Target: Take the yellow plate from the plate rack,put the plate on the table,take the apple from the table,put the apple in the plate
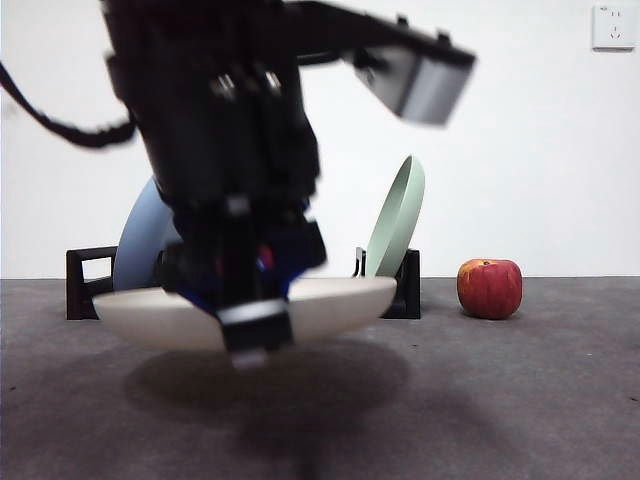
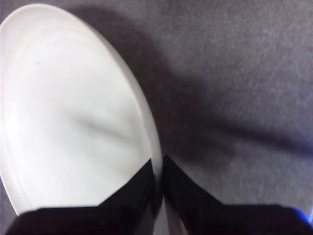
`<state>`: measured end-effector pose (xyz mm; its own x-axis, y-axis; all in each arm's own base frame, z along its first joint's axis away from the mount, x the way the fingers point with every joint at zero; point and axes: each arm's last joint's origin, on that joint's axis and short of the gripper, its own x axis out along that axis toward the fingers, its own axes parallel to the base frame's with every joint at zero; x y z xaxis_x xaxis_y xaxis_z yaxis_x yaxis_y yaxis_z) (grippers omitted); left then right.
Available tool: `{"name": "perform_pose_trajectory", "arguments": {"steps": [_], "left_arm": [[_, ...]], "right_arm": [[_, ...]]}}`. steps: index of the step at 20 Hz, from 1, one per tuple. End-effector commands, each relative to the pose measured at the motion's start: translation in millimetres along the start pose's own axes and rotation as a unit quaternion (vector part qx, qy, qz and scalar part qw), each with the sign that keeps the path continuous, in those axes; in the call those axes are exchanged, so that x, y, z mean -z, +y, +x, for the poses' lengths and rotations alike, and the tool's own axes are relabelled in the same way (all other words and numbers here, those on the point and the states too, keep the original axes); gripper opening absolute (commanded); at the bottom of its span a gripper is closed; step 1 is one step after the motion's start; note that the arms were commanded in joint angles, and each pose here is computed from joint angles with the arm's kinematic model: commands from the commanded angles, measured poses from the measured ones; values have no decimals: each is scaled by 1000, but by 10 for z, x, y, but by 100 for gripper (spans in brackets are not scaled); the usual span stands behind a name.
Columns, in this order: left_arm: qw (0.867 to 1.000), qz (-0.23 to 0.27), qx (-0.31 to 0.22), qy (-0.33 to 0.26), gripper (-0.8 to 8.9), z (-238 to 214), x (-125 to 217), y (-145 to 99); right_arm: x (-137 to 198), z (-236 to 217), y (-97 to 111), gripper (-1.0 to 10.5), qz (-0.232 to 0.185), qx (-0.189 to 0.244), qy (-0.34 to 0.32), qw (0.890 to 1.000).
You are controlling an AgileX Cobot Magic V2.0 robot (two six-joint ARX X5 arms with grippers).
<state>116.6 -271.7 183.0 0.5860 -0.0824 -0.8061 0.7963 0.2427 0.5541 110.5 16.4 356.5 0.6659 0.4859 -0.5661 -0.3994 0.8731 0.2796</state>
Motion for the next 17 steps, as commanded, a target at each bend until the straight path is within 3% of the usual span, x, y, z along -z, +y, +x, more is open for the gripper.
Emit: {"name": "perform_pose_trajectory", "arguments": {"steps": [1,7,11,15,17], "left_arm": [[1000,4,1,21,-5,150,-9,-128],[999,-8,-19,28,-6,312,-60,-251],[999,-23,-5,25,3,316,-61,-254],[998,-38,38,19,229,315,-66,-276],[998,-42,35,19,229,300,-71,-264]], "right_arm": [[-18,2,0,563,-4,-2,-2,1000],[-19,5,-2,563,-4,-2,-2,1000],[-19,5,-2,563,-4,-2,-2,1000],[-18,5,-2,563,-4,-2,-1,1000],[-17,5,-2,563,-4,-2,-1,1000]]}}
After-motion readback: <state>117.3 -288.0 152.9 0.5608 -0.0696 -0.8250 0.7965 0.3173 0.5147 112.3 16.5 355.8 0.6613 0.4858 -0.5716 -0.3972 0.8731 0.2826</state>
